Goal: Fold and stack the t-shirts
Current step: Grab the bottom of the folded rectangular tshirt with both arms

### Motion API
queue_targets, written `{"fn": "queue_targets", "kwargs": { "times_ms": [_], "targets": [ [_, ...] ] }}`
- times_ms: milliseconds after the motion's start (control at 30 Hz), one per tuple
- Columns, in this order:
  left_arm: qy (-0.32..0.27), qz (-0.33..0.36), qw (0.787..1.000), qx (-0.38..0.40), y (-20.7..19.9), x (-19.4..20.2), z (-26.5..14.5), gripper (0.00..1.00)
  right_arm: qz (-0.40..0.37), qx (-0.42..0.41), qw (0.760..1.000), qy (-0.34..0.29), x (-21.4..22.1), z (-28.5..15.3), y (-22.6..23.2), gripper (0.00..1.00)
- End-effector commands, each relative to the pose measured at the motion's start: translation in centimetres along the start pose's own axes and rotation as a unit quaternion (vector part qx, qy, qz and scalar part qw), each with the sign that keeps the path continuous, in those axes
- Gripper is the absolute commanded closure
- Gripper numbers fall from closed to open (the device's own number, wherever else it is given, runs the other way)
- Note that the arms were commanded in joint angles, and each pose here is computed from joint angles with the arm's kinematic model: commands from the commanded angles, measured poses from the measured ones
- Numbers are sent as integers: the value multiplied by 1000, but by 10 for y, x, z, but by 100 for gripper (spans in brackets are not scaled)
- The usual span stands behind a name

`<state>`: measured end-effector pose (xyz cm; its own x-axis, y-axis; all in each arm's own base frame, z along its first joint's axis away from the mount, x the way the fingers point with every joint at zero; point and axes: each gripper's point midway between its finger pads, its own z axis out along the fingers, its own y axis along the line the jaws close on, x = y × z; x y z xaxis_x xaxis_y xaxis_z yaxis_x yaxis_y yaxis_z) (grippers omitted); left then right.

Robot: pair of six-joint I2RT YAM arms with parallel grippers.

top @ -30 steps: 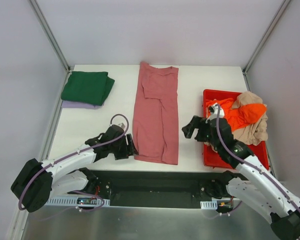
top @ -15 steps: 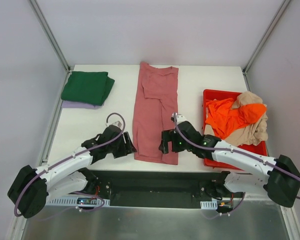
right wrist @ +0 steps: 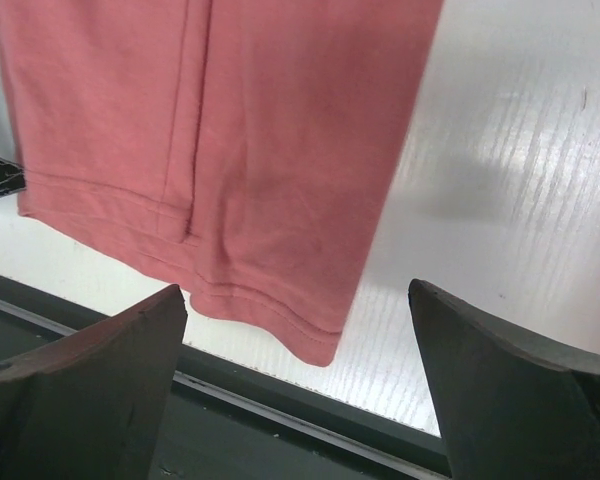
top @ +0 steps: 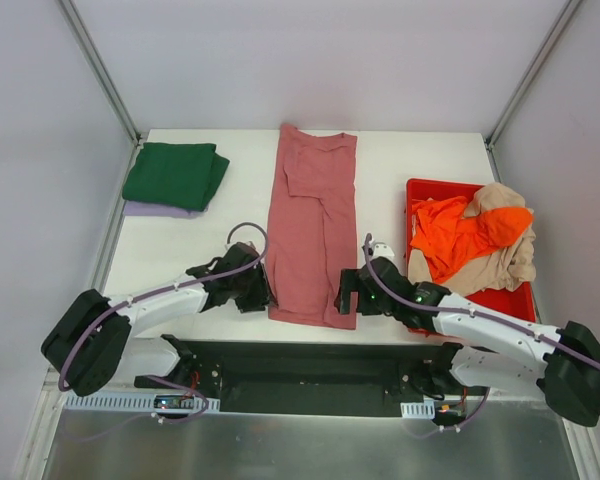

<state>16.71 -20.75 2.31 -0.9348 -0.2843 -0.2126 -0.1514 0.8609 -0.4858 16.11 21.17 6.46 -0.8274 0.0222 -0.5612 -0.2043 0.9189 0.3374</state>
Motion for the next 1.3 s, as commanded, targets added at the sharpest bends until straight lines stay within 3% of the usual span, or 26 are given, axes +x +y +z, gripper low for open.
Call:
{"fn": "queue_targets", "kwargs": {
  "times_ms": [0, 167, 267, 500, 633, 767, 900, 1033, 1267],
  "targets": [
    [9, 5, 1000, -13, 4, 5, 5, 65, 13, 22, 1000, 15, 7, 2, -7, 4],
    [24, 7, 999, -33, 13, 11, 12, 77, 7, 30, 999, 20, 8, 2, -10, 4],
    [40, 15, 999, -33, 13, 17, 14, 100, 7, 29, 999, 35, 13, 3, -8, 4],
    [35, 9, 999, -30, 20, 24, 6, 100, 15, 46, 991, 124, 43, -3, -10, 4],
    [40, 10, 999, -23, 28, 33, 3, 100, 28, 22, 990, 135, 54, -6, -8, 1],
    [43, 7, 999, -10, 28, 39, 0, 100, 47, -5, 988, 147, 67, -2, -4, 9],
    [38, 7, 999, 8, 23, 38, -3, 100, 70, -58, 983, 161, 72, 3, 19, 24],
    [29, 3, 999, 20, 21, 38, -7, 100, 78, -37, 981, 173, 78, 4, 11, 41],
    [15, -7, 999, 32, 25, 40, -10, 100, 98, -25, 975, 196, 94, 1, 8, 46]
  ]
}}
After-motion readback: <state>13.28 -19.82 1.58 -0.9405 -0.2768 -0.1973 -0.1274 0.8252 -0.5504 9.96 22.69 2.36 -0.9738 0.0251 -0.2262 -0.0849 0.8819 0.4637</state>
